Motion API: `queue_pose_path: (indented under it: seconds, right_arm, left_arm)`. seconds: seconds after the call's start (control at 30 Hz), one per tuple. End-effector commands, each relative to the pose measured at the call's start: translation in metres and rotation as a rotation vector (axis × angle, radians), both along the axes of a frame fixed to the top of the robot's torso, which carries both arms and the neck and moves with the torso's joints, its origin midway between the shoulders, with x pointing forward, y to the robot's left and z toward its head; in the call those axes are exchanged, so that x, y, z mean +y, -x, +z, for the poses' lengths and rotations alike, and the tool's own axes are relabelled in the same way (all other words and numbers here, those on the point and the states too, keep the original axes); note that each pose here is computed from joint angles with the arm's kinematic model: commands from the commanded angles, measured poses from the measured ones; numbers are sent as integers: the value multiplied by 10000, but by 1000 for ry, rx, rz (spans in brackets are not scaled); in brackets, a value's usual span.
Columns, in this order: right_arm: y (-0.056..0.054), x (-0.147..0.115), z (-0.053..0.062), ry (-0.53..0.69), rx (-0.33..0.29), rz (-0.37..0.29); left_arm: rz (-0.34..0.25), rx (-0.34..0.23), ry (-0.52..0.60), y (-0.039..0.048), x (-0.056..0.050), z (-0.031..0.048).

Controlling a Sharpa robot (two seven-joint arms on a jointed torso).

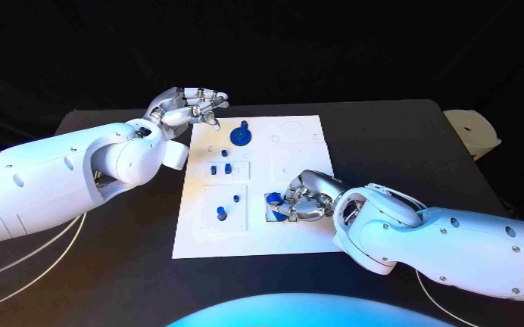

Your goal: Assemble the parts on the task board

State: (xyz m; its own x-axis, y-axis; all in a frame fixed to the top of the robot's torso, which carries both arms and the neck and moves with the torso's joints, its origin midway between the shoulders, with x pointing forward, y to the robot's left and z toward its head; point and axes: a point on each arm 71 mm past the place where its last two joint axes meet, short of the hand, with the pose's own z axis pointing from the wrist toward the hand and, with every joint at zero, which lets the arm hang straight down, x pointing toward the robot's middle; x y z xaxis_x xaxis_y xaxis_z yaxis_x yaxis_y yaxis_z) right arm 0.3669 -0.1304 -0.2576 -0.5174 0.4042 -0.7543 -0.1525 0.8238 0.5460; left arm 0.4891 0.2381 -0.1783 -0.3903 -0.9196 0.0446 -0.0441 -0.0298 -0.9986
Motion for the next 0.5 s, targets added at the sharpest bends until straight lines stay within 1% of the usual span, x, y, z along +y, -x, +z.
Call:
queue_pose_path:
  seconds: [0.03,0.27,0.5]
  right_arm:
    - [-7,11,-6,19,-20,6]
    - [-20,18,6,16,-48,2]
    - [-6,20,22,10,-64,7]
  left_arm:
    - [-18,-1,13,7,-26,11]
    - [-17,-1,12,7,-23,10]
    - [-17,-1,12,7,-21,10]
